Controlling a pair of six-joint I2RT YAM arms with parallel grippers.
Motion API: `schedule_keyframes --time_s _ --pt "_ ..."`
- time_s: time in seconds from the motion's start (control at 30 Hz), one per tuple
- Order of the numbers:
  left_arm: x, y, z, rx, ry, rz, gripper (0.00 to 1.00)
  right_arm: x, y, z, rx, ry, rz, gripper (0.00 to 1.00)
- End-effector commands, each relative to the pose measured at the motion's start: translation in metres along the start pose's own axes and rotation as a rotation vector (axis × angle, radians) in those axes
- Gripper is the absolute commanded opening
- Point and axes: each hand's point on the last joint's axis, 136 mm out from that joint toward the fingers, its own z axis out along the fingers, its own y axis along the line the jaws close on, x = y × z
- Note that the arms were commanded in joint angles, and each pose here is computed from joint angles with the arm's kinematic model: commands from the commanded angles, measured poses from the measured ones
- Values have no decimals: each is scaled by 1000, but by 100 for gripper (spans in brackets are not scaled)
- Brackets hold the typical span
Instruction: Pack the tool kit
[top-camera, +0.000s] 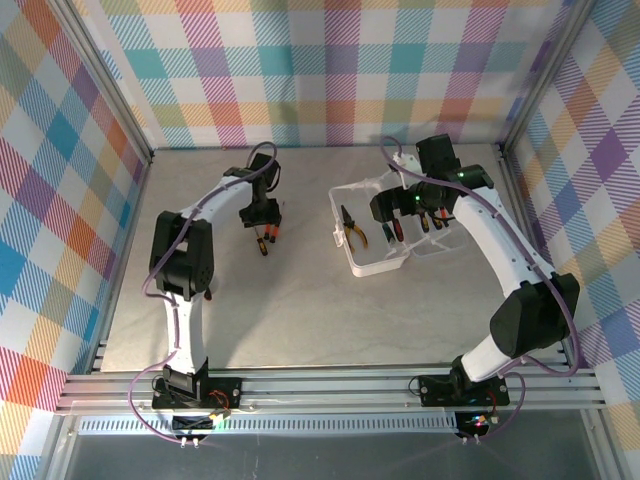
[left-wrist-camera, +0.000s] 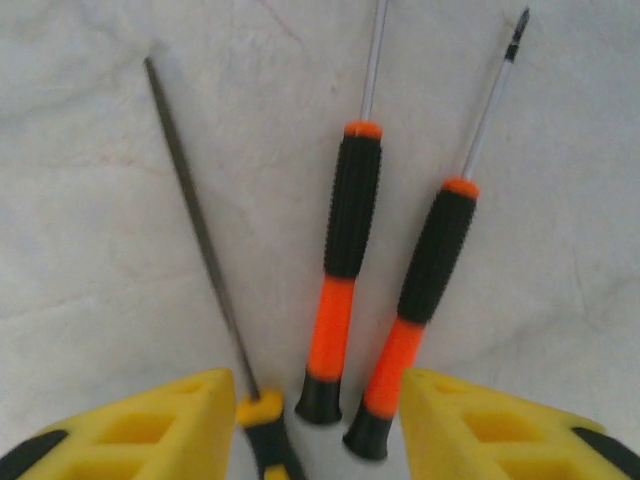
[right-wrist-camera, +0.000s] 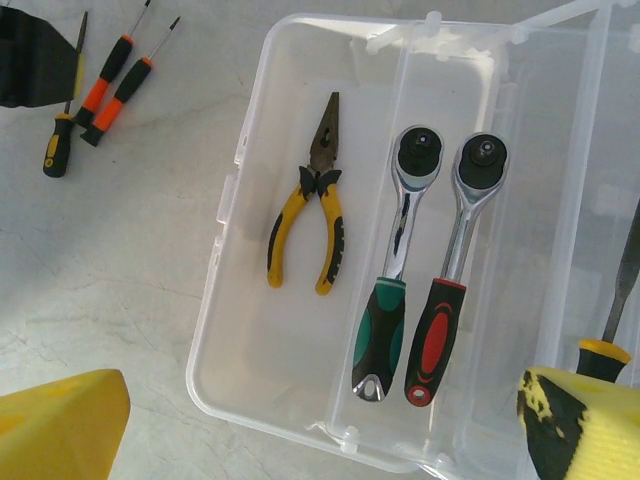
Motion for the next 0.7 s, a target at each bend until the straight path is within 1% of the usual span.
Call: schedule_keyframes --time_s 0.0,0.2,0.27,0.33,0.4,0.67 --pt "-22 -3 10 -11 -43 2 41 -5 9 1 -30 6 6 99" --pt "-33 -12 31 -13 -22 10 38 -4 6 4 6 40 0 99" --pt "-33 -11 36 -29 -14 12 37 1 -4 5 59 68 15 99" --pt "-32 -10 42 -39 0 13 36 9 -19 5 145 117 40 99" --pt "-29 -9 46 -47 12 15 32 15 -27 5 193 152 45 99" --pt "-17 -1 60 -62 60 3 20 20 -29 0 207 150 46 99"
